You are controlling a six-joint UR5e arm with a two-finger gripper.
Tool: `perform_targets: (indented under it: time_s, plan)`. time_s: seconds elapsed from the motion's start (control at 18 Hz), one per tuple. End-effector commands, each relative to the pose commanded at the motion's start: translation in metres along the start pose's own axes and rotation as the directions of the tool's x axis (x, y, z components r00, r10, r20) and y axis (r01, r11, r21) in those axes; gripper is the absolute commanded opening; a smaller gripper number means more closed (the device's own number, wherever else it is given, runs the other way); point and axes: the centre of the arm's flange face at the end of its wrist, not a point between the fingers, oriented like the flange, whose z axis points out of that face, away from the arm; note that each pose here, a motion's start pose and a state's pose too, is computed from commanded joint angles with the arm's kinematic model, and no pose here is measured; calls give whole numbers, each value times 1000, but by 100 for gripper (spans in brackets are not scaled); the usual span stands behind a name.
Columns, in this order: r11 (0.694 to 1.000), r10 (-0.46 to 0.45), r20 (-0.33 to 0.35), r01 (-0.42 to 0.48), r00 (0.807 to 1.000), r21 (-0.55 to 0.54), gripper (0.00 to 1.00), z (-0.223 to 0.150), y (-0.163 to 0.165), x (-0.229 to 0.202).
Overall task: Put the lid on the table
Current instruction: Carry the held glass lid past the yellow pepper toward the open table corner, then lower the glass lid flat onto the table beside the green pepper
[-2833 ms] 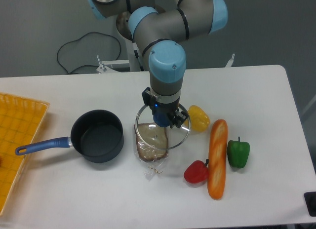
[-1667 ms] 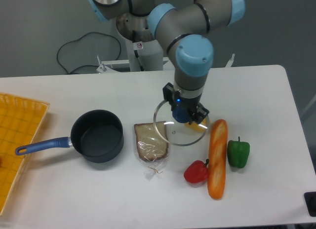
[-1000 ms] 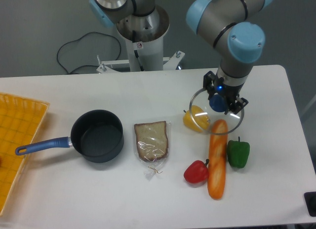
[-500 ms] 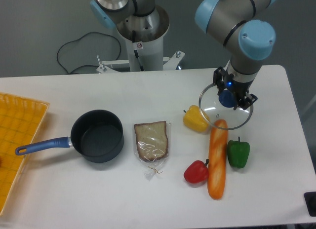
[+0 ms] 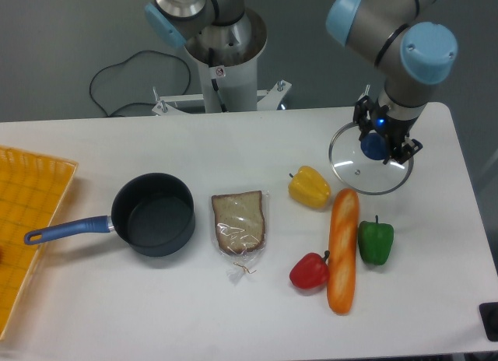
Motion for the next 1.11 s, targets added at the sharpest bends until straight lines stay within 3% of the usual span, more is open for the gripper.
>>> perform_targets:
  time_s: [0.5, 1.11]
  plan:
    - [999, 51, 19, -51, 998, 0, 47, 28, 54, -19]
    - [999, 44, 51, -44, 998, -8, 47, 65, 74, -40]
